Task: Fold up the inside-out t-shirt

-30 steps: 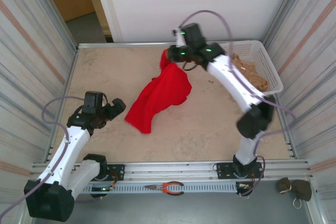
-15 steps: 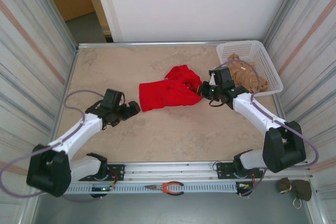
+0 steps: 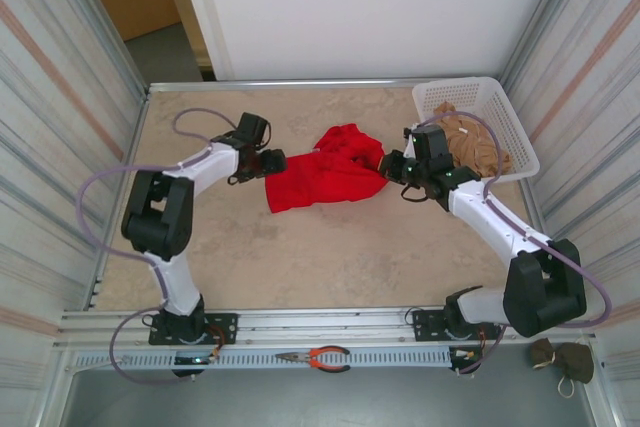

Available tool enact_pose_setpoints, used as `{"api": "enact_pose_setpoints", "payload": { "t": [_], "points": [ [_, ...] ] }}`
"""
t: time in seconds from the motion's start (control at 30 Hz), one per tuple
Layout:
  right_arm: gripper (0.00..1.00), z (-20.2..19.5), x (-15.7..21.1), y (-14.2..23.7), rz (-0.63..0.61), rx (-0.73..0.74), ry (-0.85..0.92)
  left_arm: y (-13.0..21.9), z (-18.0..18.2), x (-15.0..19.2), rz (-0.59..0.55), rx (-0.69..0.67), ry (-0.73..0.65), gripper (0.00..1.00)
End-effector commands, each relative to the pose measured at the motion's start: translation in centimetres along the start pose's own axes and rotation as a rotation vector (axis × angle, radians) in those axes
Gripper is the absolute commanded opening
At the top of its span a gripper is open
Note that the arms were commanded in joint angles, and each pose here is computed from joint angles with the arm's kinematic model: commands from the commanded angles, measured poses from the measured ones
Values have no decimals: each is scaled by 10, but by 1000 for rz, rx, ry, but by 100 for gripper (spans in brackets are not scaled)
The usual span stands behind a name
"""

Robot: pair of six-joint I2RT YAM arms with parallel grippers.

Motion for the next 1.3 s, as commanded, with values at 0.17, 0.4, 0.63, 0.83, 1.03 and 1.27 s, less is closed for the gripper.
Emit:
{"api": "enact_pose_setpoints", "payload": {
  "t": [0.17, 0.4, 0.63, 0.83, 1.03, 1.27],
  "points": [
    [0, 1, -10, 8, -30, -25, -30, -19, -14, -16, 32, -8, -56, 71],
    [0, 5, -17, 11, -39, -42, -37, -43, -22, -11, 88, -5, -52, 63],
    [0, 11, -30, 17, -61, -68, -55, -61, -23, -6, 132, 23, -44, 10],
    [0, 21, -70, 24, -91, -157, -86, 15, -38, -50, -53, 101, -63, 0],
    [0, 49, -134, 67, -217, -303, -68, 184, -36, -93, -477, 311, 69, 0],
    [0, 93, -171, 149, -384, -483, 1, 340, -20, -91, -804, 527, 145, 0]
  ]
}}
Point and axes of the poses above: each hand's point on the last joint's axis, 136 mm out from that joint toward the fingers, its own y axis back along the fingers, its own z axis along the line the jaws close on, x = y × z, the point moved 10 cm from there along y, back along the fingers
